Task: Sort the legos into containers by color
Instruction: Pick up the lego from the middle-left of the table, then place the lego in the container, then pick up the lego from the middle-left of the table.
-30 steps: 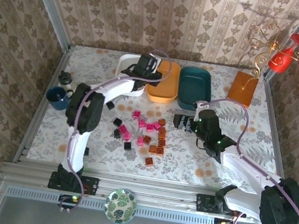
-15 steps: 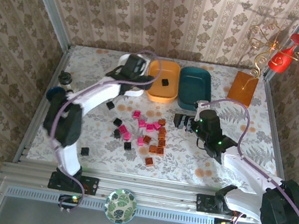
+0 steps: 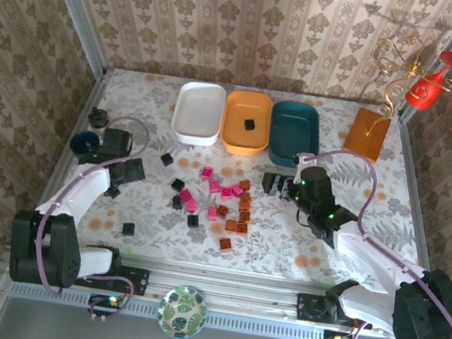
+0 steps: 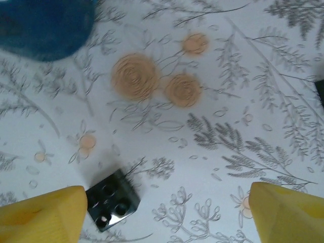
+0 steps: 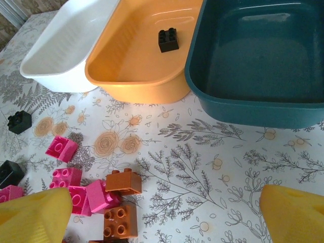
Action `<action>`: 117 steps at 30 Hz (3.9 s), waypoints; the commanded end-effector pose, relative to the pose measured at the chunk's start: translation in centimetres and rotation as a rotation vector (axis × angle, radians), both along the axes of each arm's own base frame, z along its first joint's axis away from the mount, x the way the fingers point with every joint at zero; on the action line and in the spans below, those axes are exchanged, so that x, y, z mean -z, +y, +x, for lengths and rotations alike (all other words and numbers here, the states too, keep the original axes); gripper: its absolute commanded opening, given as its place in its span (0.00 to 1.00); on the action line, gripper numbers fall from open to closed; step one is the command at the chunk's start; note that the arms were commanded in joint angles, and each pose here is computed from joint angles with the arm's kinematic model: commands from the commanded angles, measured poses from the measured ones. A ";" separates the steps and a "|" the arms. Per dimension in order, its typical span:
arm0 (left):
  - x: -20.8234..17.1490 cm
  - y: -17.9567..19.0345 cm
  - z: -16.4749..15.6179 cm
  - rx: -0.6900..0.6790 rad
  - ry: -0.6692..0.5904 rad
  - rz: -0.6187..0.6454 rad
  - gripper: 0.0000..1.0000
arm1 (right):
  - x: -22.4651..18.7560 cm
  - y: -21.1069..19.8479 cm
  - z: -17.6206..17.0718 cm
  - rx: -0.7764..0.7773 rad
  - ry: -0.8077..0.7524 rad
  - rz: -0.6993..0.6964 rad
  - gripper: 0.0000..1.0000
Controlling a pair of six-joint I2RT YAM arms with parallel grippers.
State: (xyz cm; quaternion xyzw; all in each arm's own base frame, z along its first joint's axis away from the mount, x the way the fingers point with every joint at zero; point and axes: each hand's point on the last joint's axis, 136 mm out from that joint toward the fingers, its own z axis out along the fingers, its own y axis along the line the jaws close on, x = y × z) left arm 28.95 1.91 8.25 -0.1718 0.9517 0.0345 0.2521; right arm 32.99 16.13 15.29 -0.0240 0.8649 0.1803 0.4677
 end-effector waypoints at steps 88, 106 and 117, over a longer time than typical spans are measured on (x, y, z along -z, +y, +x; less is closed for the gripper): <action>-8.5 -23.6 8.6 0.647 -0.259 0.027 0.76 | 0.1 3.7 -2.8 -0.139 -0.062 -0.070 0.99; 1.4 -6.5 -11.2 0.112 0.206 0.057 0.78 | 1.4 5.1 -3.8 -0.169 -0.106 -0.123 1.00; 5.4 -5.7 -12.1 0.017 0.317 -0.010 0.78 | 0.4 3.6 -4.0 -0.122 -0.135 -0.105 1.00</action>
